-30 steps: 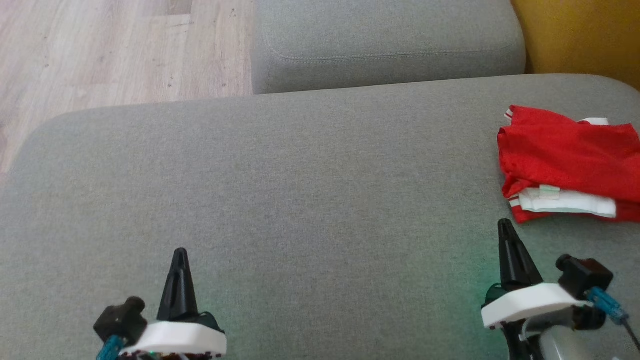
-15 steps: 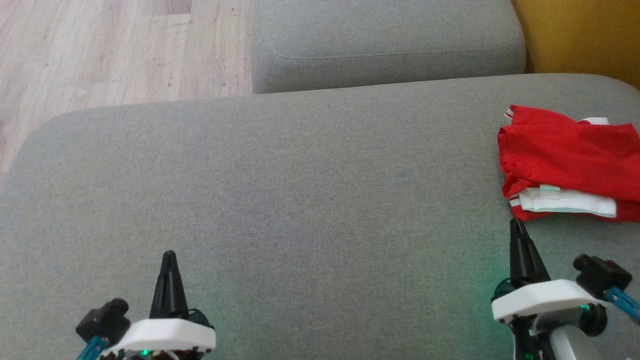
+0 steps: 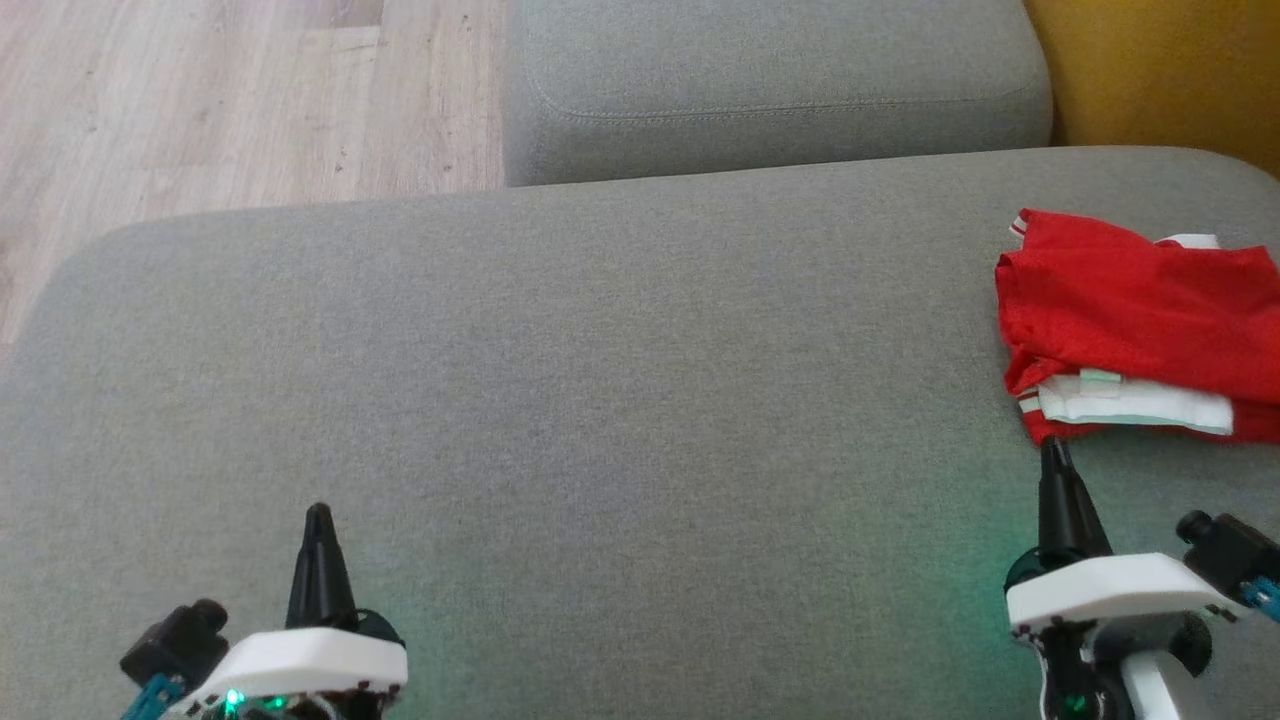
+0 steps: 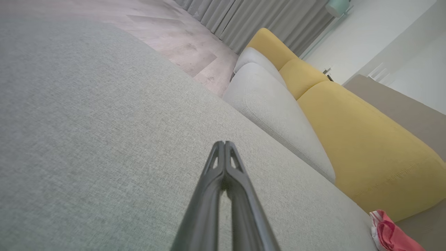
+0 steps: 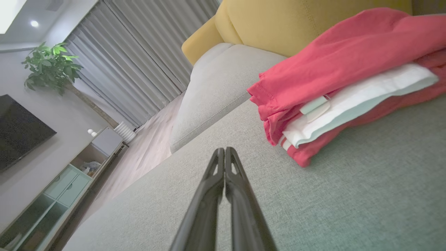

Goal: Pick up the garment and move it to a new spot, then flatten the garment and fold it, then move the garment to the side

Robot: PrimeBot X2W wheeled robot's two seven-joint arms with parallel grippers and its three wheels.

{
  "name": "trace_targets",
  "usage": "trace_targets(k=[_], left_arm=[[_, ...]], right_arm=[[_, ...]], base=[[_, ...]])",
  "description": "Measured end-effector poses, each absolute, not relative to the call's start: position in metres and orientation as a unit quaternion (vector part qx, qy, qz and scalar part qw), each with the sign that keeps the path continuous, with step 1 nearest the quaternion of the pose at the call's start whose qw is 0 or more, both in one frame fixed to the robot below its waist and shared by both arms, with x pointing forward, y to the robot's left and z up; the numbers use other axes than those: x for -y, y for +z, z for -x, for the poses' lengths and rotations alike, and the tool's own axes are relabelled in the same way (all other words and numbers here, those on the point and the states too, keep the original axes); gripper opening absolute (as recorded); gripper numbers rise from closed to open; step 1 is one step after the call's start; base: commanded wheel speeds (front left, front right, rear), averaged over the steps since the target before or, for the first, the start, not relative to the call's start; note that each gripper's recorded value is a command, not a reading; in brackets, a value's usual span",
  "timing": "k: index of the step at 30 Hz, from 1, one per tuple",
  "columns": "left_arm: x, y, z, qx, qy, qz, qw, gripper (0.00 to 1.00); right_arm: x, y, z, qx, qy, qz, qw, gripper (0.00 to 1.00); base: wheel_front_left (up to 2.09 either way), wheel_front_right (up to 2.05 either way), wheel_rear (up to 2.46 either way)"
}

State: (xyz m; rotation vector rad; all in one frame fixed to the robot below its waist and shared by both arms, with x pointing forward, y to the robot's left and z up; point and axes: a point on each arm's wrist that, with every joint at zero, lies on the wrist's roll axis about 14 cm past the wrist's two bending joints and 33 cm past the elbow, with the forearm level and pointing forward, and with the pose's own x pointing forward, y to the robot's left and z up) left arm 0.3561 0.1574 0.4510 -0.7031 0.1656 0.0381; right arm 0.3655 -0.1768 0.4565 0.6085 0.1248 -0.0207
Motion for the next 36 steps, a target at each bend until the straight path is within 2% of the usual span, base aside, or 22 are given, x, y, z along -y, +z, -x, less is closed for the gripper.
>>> trace_targets(k=[36], left_arm=[[-0.170, 0.454, -0.363, -0.085, 0.038, 0.509, 0.855, 0.00]], right_arm=[[0.192, 0.459, -0.368, -0.059, -0.046, -0.485, 0.871, 0.00]], base=[[0.00, 0.00, 0.00]])
